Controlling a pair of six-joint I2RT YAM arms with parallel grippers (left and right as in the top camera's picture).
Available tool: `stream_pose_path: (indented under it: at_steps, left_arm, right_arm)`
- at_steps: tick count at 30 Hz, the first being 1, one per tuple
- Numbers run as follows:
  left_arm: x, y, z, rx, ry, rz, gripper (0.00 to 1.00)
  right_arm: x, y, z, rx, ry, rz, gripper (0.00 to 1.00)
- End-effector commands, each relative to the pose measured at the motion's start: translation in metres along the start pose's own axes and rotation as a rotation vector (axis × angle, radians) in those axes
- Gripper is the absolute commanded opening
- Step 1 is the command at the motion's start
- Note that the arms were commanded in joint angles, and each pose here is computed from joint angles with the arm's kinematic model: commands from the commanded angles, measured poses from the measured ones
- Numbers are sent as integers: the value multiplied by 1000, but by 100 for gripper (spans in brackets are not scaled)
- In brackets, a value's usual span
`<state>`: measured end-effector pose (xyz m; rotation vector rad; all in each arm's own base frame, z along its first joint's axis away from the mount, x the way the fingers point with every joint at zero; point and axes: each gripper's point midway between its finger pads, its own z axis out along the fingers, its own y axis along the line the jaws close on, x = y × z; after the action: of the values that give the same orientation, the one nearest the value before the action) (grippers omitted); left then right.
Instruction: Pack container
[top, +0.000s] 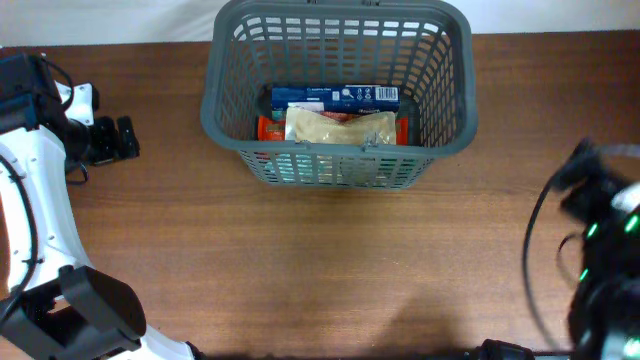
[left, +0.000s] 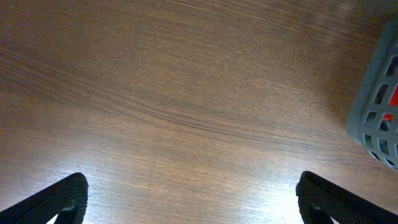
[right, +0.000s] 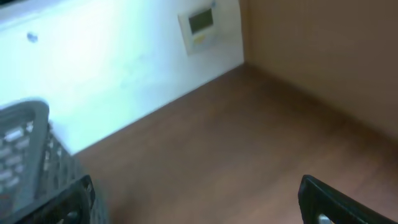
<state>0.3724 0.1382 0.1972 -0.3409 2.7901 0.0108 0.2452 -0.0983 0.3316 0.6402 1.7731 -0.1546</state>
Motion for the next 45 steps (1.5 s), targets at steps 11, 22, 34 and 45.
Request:
stream_pose_path:
  at_steps: [11, 22, 34, 45]
  left_arm:
    - [1, -1, -6, 8, -14, -12, 99]
    - [1, -1, -6, 8, -14, -12, 99]
    - [1, -1, -6, 8, -14, -12, 99]
    - [1, -1, -6, 8, -14, -12, 99]
  right_arm:
    - [144, -2, -19, -195, 65, 239, 99]
    - [209, 0, 8, -233, 111, 232, 99]
    - [222, -3, 13, -219, 124, 163, 99]
    - [222, -3, 13, -219, 124, 163, 99]
